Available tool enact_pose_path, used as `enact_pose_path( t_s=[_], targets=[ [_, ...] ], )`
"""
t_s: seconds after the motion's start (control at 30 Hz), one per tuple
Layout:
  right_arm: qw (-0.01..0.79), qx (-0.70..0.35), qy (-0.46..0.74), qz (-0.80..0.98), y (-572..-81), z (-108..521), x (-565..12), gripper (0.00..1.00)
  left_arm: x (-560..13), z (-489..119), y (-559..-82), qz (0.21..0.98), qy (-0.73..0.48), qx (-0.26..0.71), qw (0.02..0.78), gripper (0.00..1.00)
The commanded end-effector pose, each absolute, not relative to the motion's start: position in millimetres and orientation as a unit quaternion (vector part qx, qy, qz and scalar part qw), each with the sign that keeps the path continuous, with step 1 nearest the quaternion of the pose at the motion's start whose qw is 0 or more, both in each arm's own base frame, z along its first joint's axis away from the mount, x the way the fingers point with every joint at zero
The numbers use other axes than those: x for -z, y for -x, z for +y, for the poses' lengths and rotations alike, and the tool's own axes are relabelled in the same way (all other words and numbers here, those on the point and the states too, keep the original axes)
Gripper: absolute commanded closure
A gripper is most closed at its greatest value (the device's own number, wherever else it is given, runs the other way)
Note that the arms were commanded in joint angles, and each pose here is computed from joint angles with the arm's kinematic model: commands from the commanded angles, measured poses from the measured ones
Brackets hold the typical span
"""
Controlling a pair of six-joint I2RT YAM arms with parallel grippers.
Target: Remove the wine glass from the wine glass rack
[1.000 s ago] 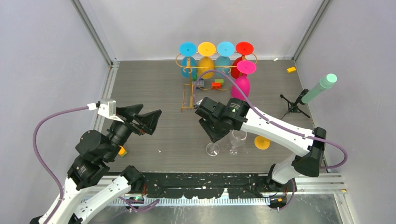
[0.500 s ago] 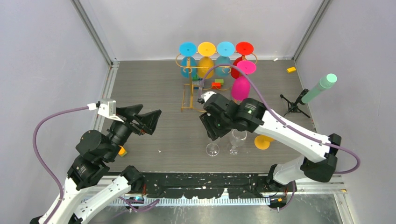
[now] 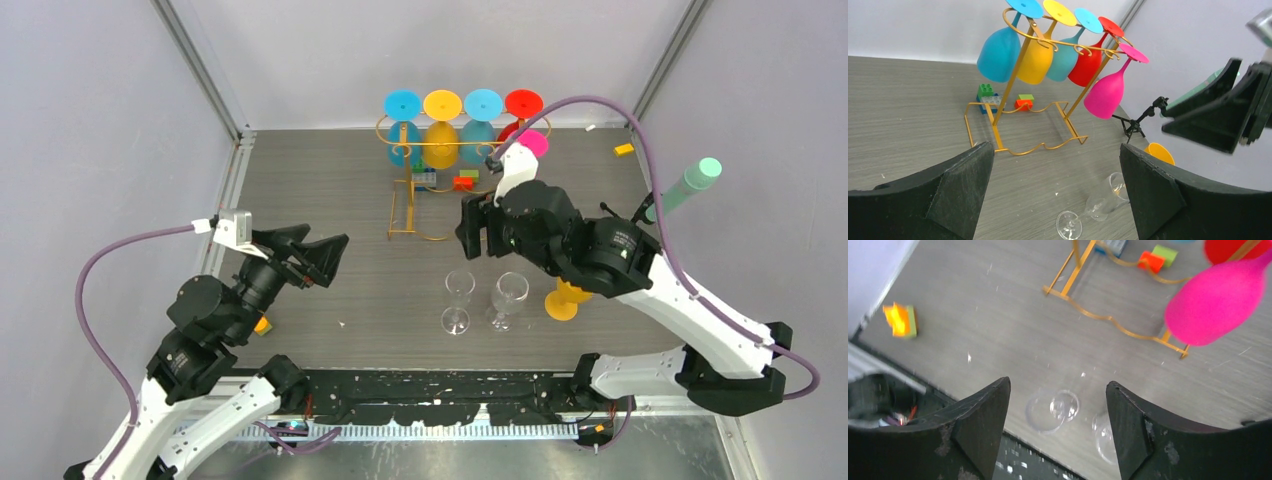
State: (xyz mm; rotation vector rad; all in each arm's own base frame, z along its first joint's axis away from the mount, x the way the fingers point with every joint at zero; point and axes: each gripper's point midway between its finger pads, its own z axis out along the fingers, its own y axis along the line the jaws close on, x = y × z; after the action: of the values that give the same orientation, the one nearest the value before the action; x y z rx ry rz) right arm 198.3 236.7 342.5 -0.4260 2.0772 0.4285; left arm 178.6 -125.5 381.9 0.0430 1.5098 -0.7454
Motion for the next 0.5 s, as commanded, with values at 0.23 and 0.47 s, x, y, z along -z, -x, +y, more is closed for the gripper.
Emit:
enact_pose_path(
  t_s=[0.23, 0.47],
  targets=[
    [0.577, -0.2, -0.06, 0.79, -299, 167, -423, 0.24, -351, -158, -203, 0.714, -0.036, 0.321, 0.621, 0.0],
    [0.599, -0.218, -0.15, 0.756, -327, 127, -440, 0.26, -340, -169, -213, 0.724, -0.037, 0.32, 0.61, 0.0]
  ],
)
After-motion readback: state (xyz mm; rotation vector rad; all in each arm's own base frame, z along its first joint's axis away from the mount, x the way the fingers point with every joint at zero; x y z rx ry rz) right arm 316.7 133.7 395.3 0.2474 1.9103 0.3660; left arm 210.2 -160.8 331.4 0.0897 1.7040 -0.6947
